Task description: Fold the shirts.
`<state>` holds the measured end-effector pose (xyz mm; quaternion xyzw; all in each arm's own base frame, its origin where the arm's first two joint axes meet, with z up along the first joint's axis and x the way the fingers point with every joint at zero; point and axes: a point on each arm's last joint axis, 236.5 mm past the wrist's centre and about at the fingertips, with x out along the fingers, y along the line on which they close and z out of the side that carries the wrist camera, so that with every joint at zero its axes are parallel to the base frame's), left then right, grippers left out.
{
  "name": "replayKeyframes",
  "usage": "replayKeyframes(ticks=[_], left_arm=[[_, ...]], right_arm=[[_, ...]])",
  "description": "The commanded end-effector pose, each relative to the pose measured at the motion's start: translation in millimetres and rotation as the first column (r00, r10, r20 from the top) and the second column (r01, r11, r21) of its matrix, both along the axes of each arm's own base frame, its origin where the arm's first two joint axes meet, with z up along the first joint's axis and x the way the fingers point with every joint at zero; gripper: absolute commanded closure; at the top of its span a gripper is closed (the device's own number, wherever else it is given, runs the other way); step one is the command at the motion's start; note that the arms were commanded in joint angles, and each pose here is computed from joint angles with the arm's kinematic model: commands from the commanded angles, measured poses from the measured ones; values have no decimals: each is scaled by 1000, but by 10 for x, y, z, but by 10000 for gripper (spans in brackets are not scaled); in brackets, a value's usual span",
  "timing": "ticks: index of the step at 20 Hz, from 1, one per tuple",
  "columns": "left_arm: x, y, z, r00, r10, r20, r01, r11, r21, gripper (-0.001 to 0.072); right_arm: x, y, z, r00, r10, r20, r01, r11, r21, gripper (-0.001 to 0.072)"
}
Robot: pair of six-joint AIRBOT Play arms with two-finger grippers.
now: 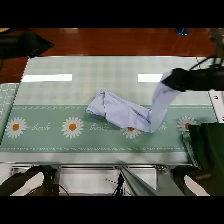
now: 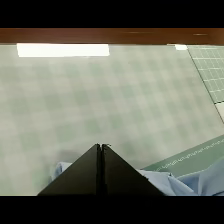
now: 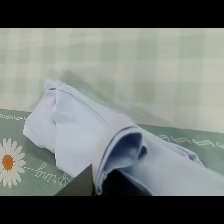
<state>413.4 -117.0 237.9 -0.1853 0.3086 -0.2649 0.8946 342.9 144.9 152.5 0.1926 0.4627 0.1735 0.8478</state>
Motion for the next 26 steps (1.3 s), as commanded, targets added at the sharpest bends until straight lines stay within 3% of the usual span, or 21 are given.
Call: replayKeyframes(ticks=[1, 8, 9, 11, 12, 14, 18, 22, 23, 24, 26], left_arm=[[-174, 168, 116, 1000, 17, 6, -17, 1000, 20, 688], [-353, 100, 126, 999, -28, -14, 29, 999, 33, 688], [-361, 96, 122, 999, -31, -17, 32, 999, 34, 687], [-361, 99, 114, 999, -31, -18, 32, 999, 37, 687], [-355, 116, 97, 999, -27, -20, 28, 999, 46, 687], [-346, 169, 50, 1000, -15, -26, 17, 997, 76, 687], [-319, 330, -80, 999, 19, -39, -13, 987, 161, 687], [-299, 504, -209, 997, 55, -53, -40, 968, 247, 686], [-304, 525, -230, 997, 57, -58, -41, 965, 259, 686], [-307, 539, -244, 996, 59, -60, -41, 963, 267, 686], [-305, 547, -249, 996, 61, -60, -43, 962, 270, 686]], right_arm=[[333, 625, -426, 999, 42, -14, -42, 999, 21, 686], [553, 1944, -1145, 997, 67, -36, -57, 975, 213, 678], [542, 2101, -1185, 998, 63, -31, -54, 969, 242, 571], [496, 2304, -1213, 998, 65, -16, -58, 961, 271, 267], [461, 2330, -1220, 997, 78, -15, -71, 962, 264, 230], [373, 2246, -1221, 989, 143, -22, -135, 966, 221, 230], [255, 1148, -1268, 968, 213, -132, -223, 973, -66, 230], [30, -916, -1294, 953, -25, -300, -134, 858, -496, 228], [-113, -1285, -1341, 935, -98, -342, -98, 854, -512, 206], [-263, -1468, -1437, 909, -160, -385, -40, 885, -463, 139], [-459, -1344, -1657, 864, -194, -465, 92, 968, -232, 106]])
